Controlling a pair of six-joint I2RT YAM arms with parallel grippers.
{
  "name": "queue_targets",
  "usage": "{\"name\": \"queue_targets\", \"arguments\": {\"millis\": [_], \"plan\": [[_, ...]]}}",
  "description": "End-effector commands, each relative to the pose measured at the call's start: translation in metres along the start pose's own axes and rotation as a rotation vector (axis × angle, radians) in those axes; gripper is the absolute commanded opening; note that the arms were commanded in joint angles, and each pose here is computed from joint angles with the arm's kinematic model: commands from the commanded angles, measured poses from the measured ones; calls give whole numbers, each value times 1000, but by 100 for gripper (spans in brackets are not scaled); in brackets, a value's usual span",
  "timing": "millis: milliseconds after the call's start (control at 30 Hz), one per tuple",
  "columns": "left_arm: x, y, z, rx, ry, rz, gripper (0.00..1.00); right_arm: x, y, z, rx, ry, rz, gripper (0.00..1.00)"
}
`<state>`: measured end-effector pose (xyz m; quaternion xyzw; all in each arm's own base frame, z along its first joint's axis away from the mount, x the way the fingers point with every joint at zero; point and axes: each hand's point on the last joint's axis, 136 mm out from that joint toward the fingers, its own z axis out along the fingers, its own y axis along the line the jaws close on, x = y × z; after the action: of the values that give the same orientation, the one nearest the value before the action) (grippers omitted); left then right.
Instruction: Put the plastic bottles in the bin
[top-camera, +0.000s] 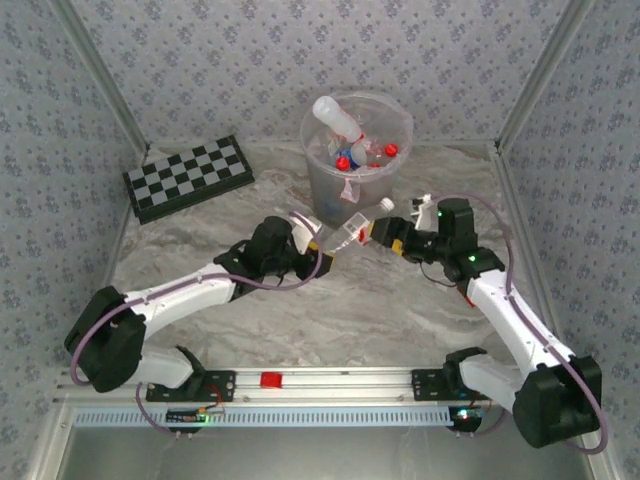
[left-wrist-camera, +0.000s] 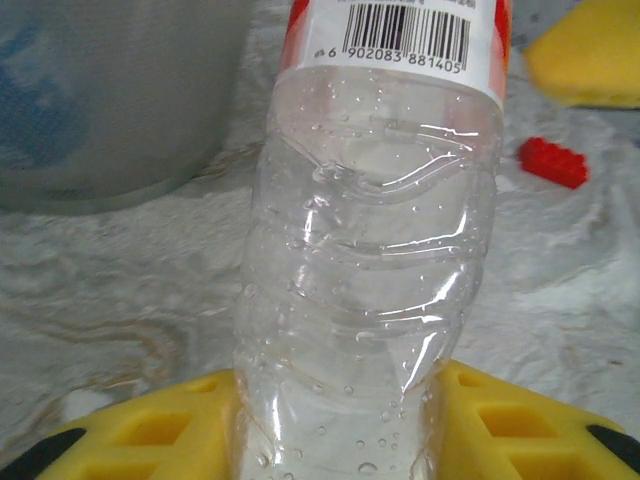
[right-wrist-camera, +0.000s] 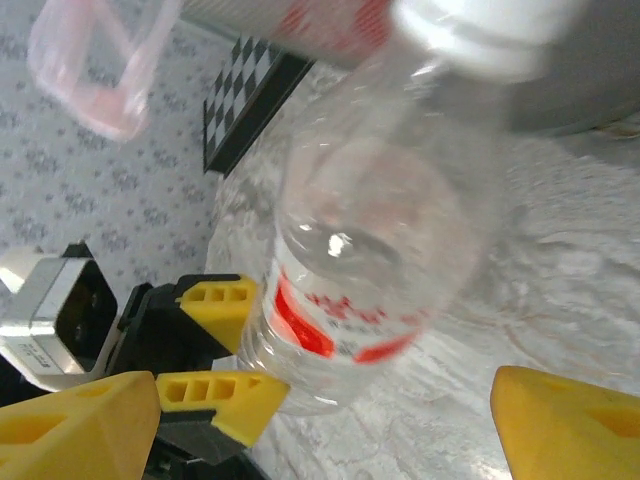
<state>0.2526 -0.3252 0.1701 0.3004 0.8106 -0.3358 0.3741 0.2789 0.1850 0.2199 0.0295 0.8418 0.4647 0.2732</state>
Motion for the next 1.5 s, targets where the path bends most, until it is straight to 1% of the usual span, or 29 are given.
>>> {"name": "queue_targets", "arguments": {"millis": [0,67,133,233,300,367,400,500,533,667,767,833,900,967,1033,1100,1167,1267,1333,1467], "plan": [[-33,-36,-13,115,-113,-3,45,-16,26,-10,-15,-75,-119,87],[-44,-46,-19,149,-160,2,45,-19,25,-14,26,-94,-132,85],[-54,-53,-23,173,-197,8,45,-22,27,-19,35,-111,-139,81],[-63,-64,-27,206,-217,30,46,-31,35,-25,32,-148,-157,77],[-67,-69,-28,220,-228,47,46,-36,35,-28,54,-160,-151,76],[-69,-74,-30,230,-234,61,46,-39,35,-29,69,-168,-186,75],[-69,-76,-30,233,-233,62,46,-41,37,-31,66,-174,-193,73],[-71,-81,-32,241,-233,74,48,-48,47,-38,59,-193,-221,62],[-73,-81,-33,242,-236,76,51,-51,51,-42,62,-201,-241,60],[-80,-78,-39,204,-256,86,73,-69,71,-68,108,-244,-342,52],[-89,-67,-47,129,-284,70,83,-99,97,-101,163,-330,-462,49],[-93,-56,-52,63,-292,52,87,-125,112,-122,224,-409,-547,48],[-93,-45,-55,9,-277,31,87,-153,122,-137,310,-497,-629,47],[-93,-34,-58,-36,-264,5,87,-183,129,-143,380,-582,-701,43],[-91,-23,-61,-79,-267,-38,88,-208,134,-140,414,-641,-752,40],[-95,-10,-69,-134,-291,-87,87,-230,136,-130,438,-674,-784,40],[-111,10,-87,-204,-343,-148,87,-250,140,-119,471,-694,-814,39],[-151,33,-115,-230,-446,-230,87,-272,144,-98,498,-704,-851,38],[-178,47,-129,-230,-498,-261,87,-283,143,-82,526,-684,-875,38],[-219,71,-138,-277,-574,-280,87,-290,123,-45,600,-543,-884,38]]}}
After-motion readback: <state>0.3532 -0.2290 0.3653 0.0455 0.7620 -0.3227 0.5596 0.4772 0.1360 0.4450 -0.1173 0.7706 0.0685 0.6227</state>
